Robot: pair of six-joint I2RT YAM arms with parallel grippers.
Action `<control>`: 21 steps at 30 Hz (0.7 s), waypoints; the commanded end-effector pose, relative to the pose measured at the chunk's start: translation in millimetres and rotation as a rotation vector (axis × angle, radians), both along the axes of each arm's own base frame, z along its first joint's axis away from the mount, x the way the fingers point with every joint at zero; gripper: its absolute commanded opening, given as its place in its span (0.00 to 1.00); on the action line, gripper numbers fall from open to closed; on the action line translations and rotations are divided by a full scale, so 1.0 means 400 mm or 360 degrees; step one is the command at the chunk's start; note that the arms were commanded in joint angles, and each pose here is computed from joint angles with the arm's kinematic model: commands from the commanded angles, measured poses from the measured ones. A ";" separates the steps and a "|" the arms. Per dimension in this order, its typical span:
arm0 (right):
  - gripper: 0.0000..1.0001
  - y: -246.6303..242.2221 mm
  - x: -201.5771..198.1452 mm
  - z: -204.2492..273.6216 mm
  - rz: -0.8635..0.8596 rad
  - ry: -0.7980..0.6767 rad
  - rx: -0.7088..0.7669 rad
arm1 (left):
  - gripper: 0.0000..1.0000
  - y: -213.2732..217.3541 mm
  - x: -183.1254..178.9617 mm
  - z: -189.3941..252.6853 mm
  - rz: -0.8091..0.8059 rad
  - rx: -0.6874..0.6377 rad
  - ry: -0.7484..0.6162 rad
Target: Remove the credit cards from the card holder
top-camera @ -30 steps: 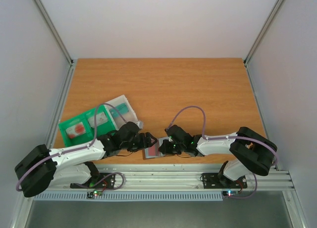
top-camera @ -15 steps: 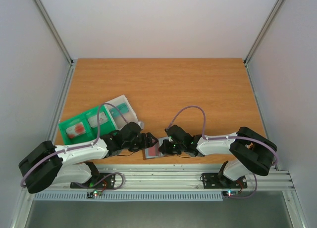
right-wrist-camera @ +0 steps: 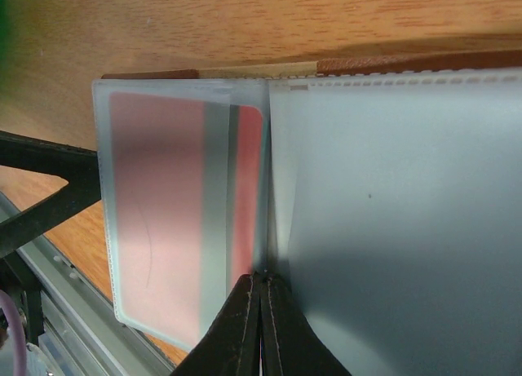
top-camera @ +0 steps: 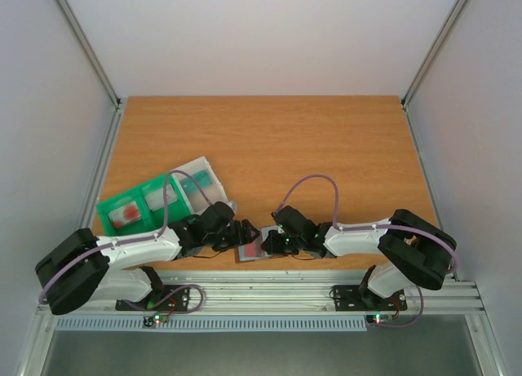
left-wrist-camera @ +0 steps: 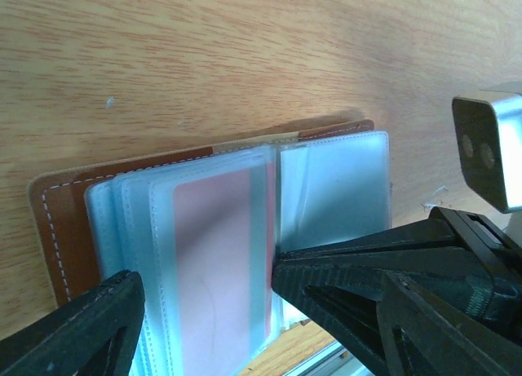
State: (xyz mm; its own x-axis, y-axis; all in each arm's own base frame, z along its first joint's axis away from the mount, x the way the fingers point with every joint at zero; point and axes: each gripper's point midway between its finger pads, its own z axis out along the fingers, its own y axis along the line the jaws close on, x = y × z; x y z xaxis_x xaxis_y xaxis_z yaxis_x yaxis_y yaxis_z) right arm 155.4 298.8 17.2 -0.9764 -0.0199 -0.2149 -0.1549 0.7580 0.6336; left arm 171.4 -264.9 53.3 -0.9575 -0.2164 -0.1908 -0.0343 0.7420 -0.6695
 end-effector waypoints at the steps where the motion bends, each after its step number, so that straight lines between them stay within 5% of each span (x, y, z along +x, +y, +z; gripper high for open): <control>1: 0.04 -0.035 -0.011 -0.040 -0.0022 0.0015 -0.0110 | 0.79 -0.033 0.024 0.033 -0.0024 -0.0065 -0.0089; 21: 0.05 -0.035 -0.010 -0.037 -0.0024 0.0008 -0.0100 | 0.79 -0.068 0.015 0.086 -0.0067 -0.0234 -0.0082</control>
